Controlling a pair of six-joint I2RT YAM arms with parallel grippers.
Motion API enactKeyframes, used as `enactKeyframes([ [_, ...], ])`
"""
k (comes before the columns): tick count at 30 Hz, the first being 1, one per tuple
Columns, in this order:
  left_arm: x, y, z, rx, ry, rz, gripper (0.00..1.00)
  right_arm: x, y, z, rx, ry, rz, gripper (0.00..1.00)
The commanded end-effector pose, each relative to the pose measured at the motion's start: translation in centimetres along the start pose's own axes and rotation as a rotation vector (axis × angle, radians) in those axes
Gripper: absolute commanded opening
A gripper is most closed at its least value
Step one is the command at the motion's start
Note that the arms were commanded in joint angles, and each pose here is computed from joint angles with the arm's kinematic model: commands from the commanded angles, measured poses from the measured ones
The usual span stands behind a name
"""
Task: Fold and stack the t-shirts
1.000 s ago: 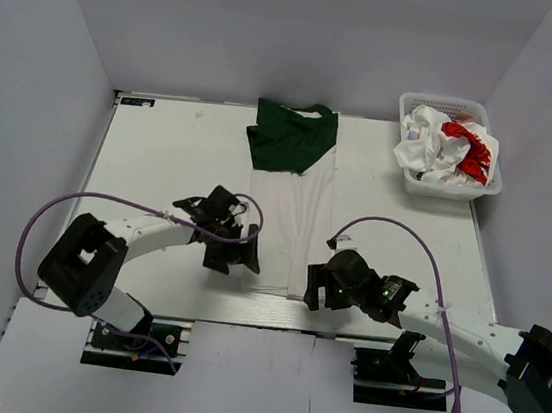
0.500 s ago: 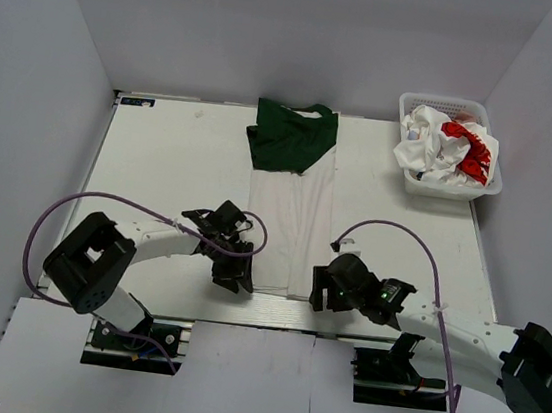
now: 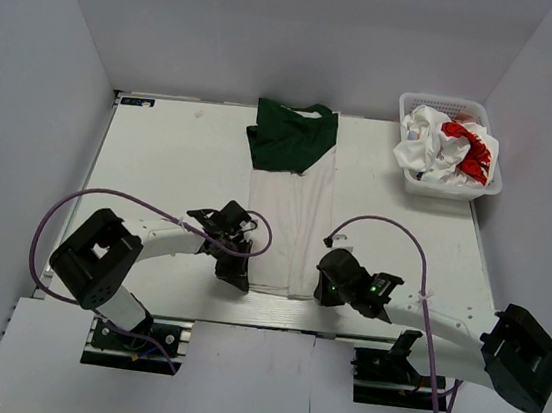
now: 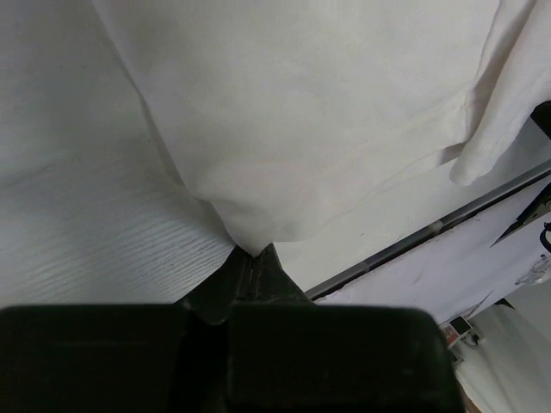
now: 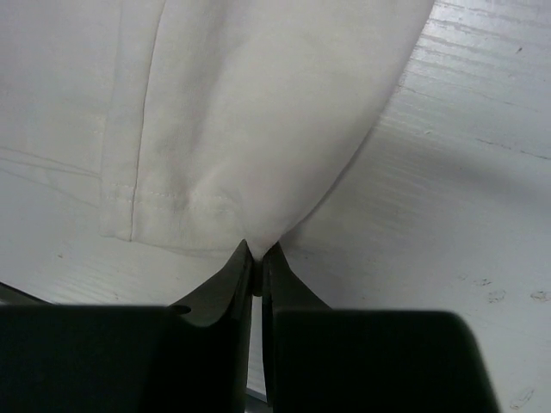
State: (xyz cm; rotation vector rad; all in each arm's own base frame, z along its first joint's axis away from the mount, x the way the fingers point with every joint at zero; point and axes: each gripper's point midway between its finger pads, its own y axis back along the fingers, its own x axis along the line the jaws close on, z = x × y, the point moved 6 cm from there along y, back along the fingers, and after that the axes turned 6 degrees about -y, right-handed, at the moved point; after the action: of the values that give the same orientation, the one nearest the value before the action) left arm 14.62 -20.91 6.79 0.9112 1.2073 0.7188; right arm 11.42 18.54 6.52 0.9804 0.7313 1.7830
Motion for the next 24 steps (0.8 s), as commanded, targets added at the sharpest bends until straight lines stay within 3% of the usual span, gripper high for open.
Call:
enactKeyframes([
  [1,-1.6,1.1,2.3,-0.117,-0.073,-0.041,0.0,1.1,0.7,1.9,-0.057,0.046,0.025,0.0],
  [8,-2.8,4.1,5.3,-0.305,-0.085,-0.032,0.0,1.8,1.1,6.3,-0.217,0.027,-0.069,0.0],
  [16,-3.4,7.4,12.6,-0.558,-0.04,0.177,0.0,2.7,0.2,15.6,-0.42,-0.017,-0.217,0.0],
  [19,-3.7,9.4,16.4,-0.692,-0.009,0.217,0.0,3.4,-0.1,19.3,-0.479,-0.043,-0.193,0.0],
  [24,-2.7,9.2,21.2,-0.736,0.021,0.294,0.0,3.5,-1.4,23.9,-0.528,-0.043,-0.199,0.0],
])
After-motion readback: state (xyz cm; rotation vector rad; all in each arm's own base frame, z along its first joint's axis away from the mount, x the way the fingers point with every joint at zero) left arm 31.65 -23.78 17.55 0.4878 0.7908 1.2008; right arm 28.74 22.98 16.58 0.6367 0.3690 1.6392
